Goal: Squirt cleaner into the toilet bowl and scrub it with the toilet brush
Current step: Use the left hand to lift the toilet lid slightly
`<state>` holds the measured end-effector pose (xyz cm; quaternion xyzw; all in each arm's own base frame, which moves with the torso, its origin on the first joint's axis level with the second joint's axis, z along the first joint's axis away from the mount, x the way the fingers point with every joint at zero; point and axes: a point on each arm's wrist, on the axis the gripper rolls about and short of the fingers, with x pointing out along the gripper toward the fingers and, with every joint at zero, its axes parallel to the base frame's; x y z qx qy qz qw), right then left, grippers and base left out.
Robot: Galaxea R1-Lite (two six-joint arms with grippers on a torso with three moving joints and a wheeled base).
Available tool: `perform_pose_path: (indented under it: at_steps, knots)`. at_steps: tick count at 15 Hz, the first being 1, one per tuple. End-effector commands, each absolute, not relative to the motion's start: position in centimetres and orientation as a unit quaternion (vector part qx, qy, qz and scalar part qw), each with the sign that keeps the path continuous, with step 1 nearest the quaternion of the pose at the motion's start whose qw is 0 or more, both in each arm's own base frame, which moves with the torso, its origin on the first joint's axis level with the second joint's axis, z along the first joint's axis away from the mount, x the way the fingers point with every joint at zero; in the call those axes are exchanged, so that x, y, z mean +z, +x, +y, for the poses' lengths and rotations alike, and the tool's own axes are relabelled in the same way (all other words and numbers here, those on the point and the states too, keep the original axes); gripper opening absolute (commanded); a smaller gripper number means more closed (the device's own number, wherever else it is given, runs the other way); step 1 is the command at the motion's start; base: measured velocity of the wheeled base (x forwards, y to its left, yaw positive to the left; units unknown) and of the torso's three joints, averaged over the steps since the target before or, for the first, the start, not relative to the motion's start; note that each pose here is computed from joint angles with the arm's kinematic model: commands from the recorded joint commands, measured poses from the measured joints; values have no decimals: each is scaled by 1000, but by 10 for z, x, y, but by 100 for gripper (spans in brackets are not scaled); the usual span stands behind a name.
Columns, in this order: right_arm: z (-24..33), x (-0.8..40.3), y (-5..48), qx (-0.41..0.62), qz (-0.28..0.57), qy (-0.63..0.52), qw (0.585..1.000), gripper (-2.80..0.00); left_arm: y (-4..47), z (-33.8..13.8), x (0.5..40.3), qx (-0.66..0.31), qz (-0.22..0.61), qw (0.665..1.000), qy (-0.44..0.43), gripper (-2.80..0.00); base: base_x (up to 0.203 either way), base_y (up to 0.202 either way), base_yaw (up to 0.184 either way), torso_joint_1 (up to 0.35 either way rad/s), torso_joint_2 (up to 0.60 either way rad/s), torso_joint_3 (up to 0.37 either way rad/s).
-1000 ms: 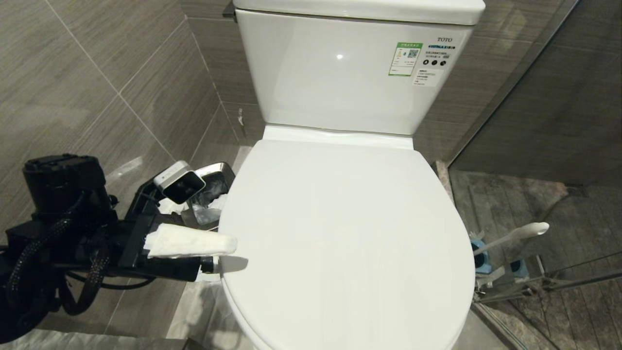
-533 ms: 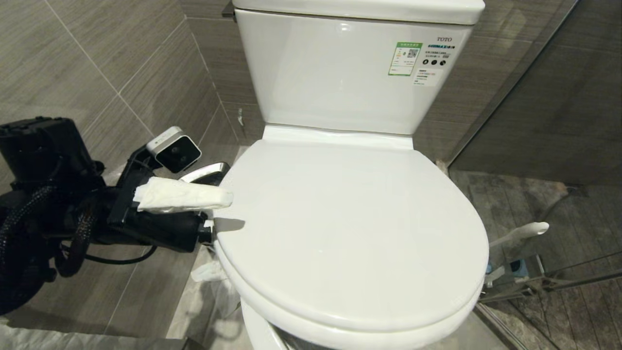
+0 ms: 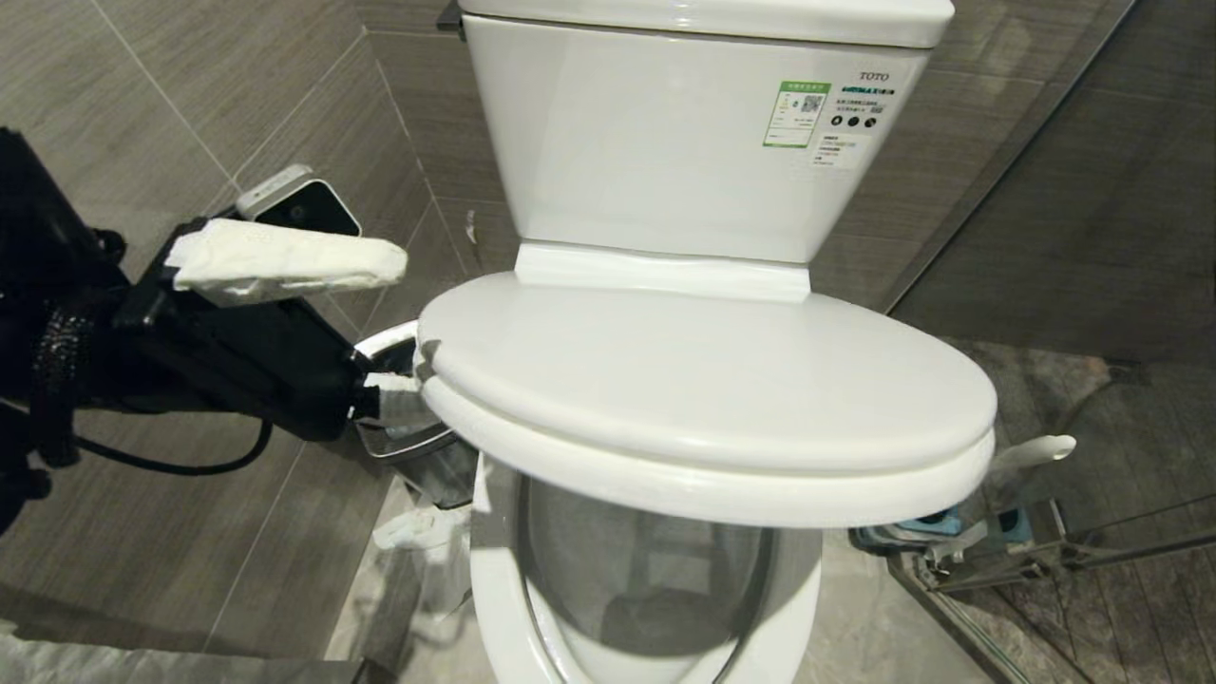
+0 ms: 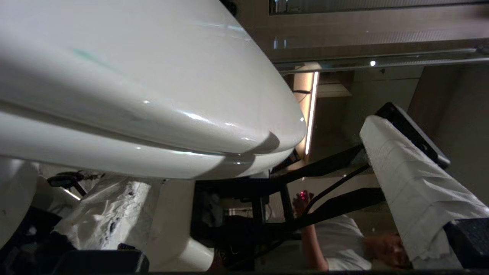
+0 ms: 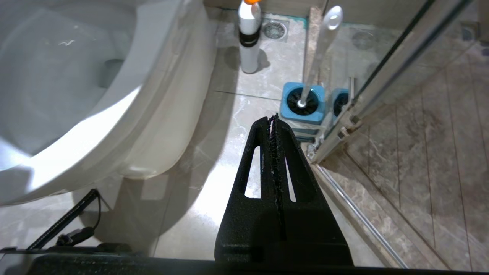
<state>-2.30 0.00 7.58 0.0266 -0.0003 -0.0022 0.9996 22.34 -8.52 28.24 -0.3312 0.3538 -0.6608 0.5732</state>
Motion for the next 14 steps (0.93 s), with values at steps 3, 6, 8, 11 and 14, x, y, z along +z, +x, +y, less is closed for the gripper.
perform_pose_path:
  at_steps: [3,6,8,11,14]
  knots:
    - [0,76,-23,-2,1,27,1000,-280,200,-88,302,-683,345,562,-316,0,0,0,0,0,0,0]
    - [0,76,-23,-2,1,27,1000,-280,198,-91,303,-687,345,557,-314,0,0,0,0,0,0,0]
    - [0,76,-23,-2,1,27,1000,-280,196,-95,308,-689,335,560,-314,0,0,0,0,0,0,0]
    - [0,76,-23,-2,1,27,1000,-280,199,-101,313,-689,323,565,-318,0,0,0,0,0,0,0]
    - [0,76,-23,-2,0,27,1000,-280,206,-105,312,-686,316,571,-321,0,0,0,0,0,0,0]
